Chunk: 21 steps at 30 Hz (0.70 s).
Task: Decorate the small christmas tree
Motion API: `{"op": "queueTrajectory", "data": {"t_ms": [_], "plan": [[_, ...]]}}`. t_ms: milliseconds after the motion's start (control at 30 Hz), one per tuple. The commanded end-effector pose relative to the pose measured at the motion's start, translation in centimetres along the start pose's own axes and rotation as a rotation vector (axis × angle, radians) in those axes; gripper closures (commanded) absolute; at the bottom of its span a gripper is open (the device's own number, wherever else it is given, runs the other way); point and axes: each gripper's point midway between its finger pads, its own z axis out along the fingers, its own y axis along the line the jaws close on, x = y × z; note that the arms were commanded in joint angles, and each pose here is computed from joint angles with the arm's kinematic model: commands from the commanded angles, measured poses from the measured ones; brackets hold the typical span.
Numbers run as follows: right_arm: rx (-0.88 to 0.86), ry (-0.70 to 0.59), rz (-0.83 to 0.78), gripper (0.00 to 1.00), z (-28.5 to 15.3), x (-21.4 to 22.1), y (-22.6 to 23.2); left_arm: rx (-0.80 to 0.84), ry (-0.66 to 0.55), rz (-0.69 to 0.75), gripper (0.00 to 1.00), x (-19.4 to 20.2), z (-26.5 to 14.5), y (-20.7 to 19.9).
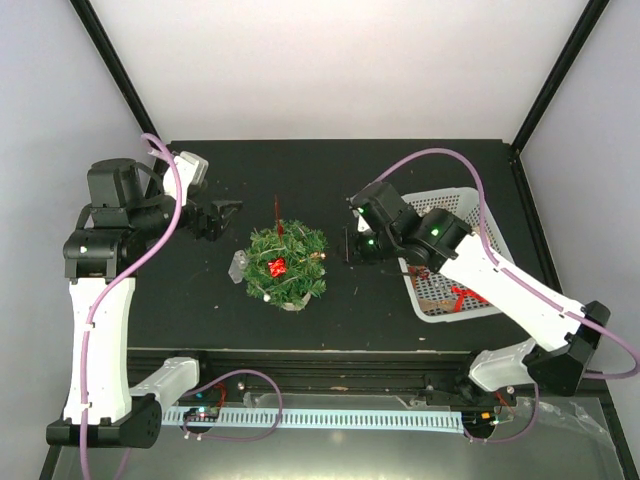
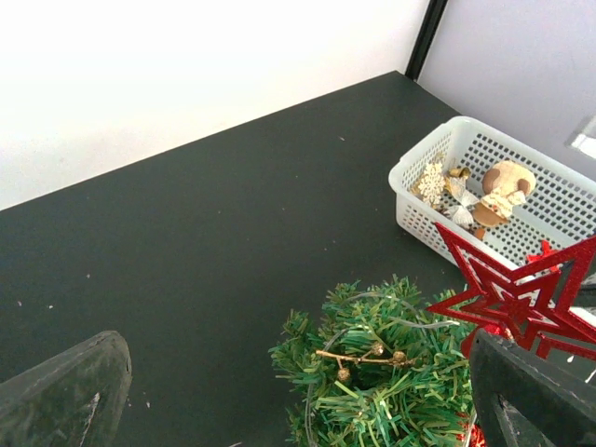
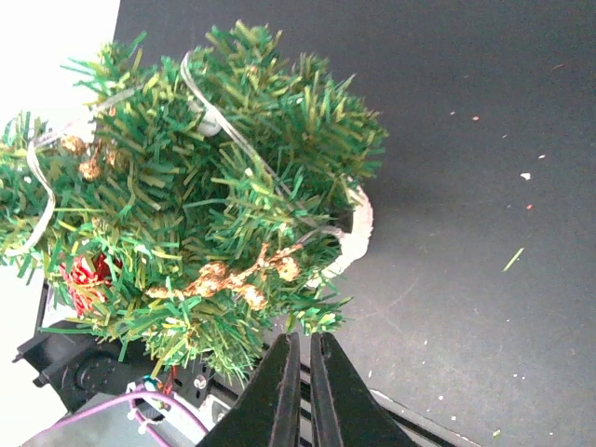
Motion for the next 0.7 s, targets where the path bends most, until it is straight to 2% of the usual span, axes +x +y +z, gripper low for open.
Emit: {"op": "queueTrajectory", "data": {"t_ms": [0,267,667], "plan": [[-0.037,0.054,-0.043,0.91,0.9,0.9,1.5,0.003,-0.022,-0.008,0.01,-0.6,-0.3,0.0],[-0.041,0.078,-0.06,0.92,3.0,0.2,2.5,0.0,-0.024,-0.008,0.01,-0.7,-0.4,0.1],[-0.104,0.086,-0.07,0.92,3.8,-1.0,4.8,0.007,-0.017,-0.018,0.01,-0.5,0.1,0.3]]}}
